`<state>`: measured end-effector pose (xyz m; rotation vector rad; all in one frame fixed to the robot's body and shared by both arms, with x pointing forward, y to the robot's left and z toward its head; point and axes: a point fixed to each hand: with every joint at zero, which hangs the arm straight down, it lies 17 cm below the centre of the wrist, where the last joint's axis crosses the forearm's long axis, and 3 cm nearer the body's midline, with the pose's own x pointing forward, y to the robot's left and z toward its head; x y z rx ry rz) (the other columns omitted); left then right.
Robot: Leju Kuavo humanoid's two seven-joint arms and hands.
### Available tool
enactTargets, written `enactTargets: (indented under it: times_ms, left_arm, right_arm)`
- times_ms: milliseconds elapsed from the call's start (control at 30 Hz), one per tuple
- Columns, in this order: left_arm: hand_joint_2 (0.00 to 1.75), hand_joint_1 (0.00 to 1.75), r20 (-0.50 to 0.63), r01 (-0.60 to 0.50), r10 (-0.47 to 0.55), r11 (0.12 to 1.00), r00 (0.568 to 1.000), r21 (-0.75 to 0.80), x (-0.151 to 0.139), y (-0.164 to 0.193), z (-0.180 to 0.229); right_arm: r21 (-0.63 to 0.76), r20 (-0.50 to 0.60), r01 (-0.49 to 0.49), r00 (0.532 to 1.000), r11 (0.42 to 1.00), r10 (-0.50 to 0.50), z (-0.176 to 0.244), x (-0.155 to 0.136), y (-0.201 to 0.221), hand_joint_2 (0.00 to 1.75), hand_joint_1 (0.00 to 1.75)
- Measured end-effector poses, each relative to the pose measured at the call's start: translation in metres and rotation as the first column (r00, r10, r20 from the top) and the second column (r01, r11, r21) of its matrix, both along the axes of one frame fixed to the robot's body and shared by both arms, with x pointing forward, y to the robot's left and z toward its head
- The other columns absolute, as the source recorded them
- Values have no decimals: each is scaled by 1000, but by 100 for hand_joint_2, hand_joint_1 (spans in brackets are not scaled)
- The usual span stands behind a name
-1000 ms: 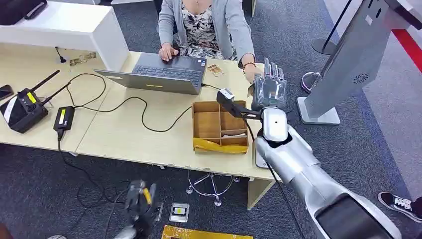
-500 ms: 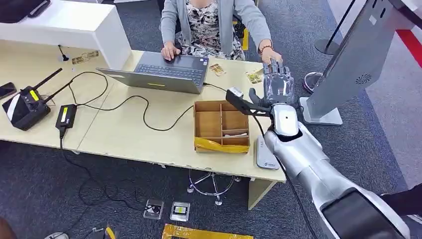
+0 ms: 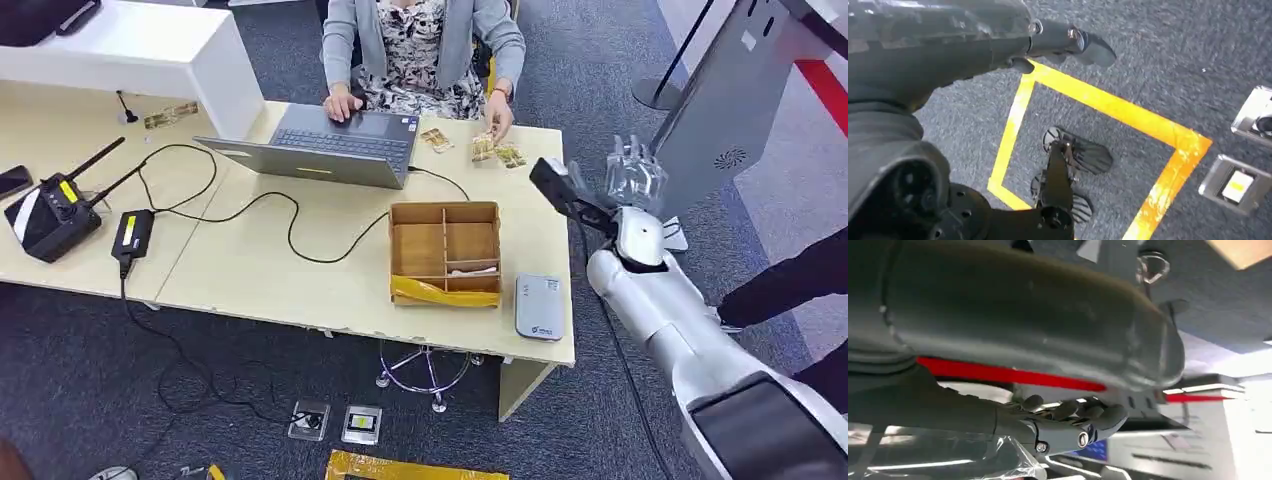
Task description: Pass the card to the sensor for recognition and then transmit it.
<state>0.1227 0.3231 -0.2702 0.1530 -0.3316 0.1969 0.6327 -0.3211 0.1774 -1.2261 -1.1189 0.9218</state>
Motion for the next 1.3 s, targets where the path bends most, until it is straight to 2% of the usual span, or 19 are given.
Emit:
enactTargets:
  times_ms: [167, 267, 333, 467, 633, 700, 800, 967, 1000, 1067, 1133, 1300]
  left_arm:
    - [0, 0, -14, -25, 25, 1000, 1000, 6, -5, 2, -1]
    - [0, 0, -19, -34, 34, 999, 999, 8, -6, 3, -2]
    - [0, 0, -19, -35, 35, 999, 999, 5, -6, 1, -2]
    - [0, 0, -19, -35, 35, 999, 999, -6, -7, -2, -2]
    - [0, 0, -19, -49, 49, 999, 999, -13, -6, -4, -2]
    - [0, 0, -12, -56, 55, 998, 998, -20, -5, -6, -2]
    - [0, 0, -9, -61, 61, 998, 998, -21, -5, -6, -1]
    - [0, 0, -5, -77, 77, 997, 997, -18, -4, -7, -1]
    - [0, 0, -5, -85, 85, 996, 996, -14, -4, -6, -1]
    - [0, 0, -4, -98, 98, 995, 995, -4, -4, -3, -1]
    - [0, 0, -1, -109, 109, 994, 994, 6, -4, -1, -1]
    - [0, 0, 7, -129, 129, 991, 992, 22, -3, 3, 0]
  right_arm:
    - [43, -50, 220, 975, 975, -218, -24, -22, -103, 0, 0]
    - [73, -58, 334, 942, 940, -331, -43, -48, -162, 0, 0]
    - [81, -79, 382, 923, 921, -376, -62, -66, -187, 0, 0]
    - [145, -114, 534, 845, 833, -522, -102, -127, -263, 0, 0]
    - [203, -183, 646, 763, 735, -620, -162, -209, -317, 0, 0]
    - [247, -219, 693, 721, 677, -658, -188, -249, -336, 0, 0]
    - [269, -257, 725, 688, 634, -678, -217, -290, -346, 0, 0]
    - [289, -350, 806, 591, 517, -726, -265, -372, -358, 0, 0]
    - [309, -362, 807, 590, 504, -722, -273, -383, -355, 0, 0]
    - [362, -389, 794, 605, 489, -694, -295, -406, -341, 0, 0]
    - [423, -444, 790, 608, 444, -658, -321, -426, -318, 0, 0]
    - [480, -589, 830, 546, 286, -595, -372, -468, -257, 0, 0]
